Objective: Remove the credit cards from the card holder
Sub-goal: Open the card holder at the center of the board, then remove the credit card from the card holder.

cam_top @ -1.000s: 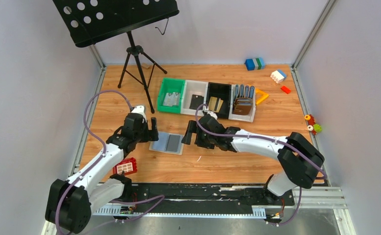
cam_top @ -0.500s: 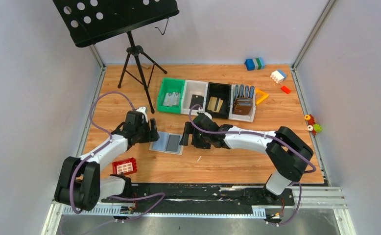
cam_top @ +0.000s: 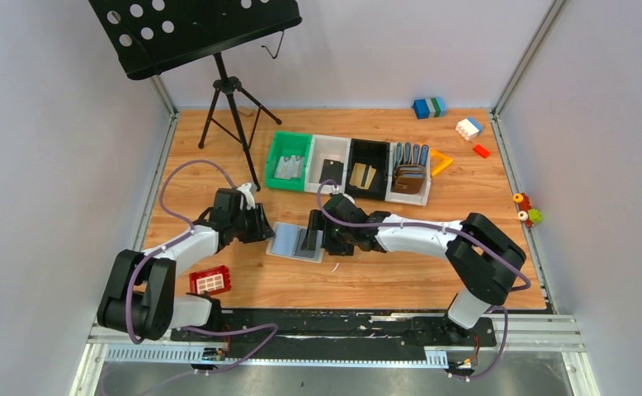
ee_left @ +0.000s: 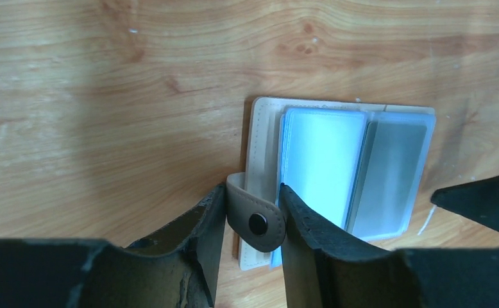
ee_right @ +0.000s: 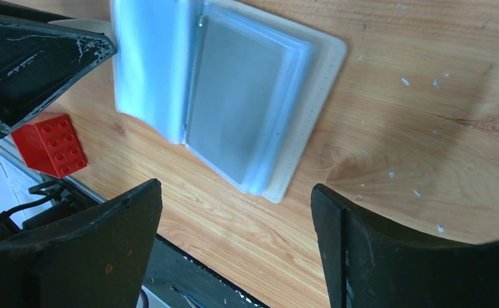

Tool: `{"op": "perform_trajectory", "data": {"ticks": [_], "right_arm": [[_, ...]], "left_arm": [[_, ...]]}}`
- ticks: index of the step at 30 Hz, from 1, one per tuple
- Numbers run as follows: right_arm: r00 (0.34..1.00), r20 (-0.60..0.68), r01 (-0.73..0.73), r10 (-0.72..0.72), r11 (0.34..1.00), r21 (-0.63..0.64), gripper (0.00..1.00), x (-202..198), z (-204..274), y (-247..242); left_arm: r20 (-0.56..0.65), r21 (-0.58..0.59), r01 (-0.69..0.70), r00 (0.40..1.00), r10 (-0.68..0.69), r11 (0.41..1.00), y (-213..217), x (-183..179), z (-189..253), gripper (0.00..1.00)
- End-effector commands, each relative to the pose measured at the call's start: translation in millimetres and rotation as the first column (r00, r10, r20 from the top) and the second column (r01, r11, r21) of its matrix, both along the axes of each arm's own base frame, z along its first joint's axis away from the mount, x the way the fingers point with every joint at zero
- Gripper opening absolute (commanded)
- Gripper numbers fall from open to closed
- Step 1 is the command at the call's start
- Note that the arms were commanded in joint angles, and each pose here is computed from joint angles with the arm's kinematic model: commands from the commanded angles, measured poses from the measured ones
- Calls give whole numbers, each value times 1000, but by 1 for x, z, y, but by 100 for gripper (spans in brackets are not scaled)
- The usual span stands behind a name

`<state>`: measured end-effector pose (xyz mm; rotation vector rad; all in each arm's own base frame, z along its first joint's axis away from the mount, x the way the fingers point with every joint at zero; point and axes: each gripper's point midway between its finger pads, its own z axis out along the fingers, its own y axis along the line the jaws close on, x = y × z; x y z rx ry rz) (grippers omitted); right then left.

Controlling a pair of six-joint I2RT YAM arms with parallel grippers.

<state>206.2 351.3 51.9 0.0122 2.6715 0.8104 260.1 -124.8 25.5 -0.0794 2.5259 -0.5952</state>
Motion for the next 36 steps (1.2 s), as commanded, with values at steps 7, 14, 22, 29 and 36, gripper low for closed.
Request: {"op": "perform_trajectory", "data": {"ticks": [7, 14, 22, 29, 36], "right_arm": [[995, -43, 92, -93, 995, -32, 83, -11, -2, -31], [985, -48, 161, -166, 983, -92, 80, -8, -14, -43], [993, -36, 109, -114, 987, -114, 76, 4, -19, -27], [997, -73, 35, -27, 994, 99, 74, -2, -14, -7], [998, -54, 41, -33, 988, 150, 72, 2, -7, -3]], "left_arm": [[-36, -127, 46, 998, -51, 991, -21, -29, -13, 41], [-20, -126, 81, 996, -84, 989, -32, -35, -14, 41], [-30, -115, 125, 991, -130, 985, -35, -38, -18, 39], [-46, -109, 172, 983, -178, 979, -38, -38, -22, 37], [-66, -100, 178, 980, -185, 979, -36, -44, -23, 38]]}}
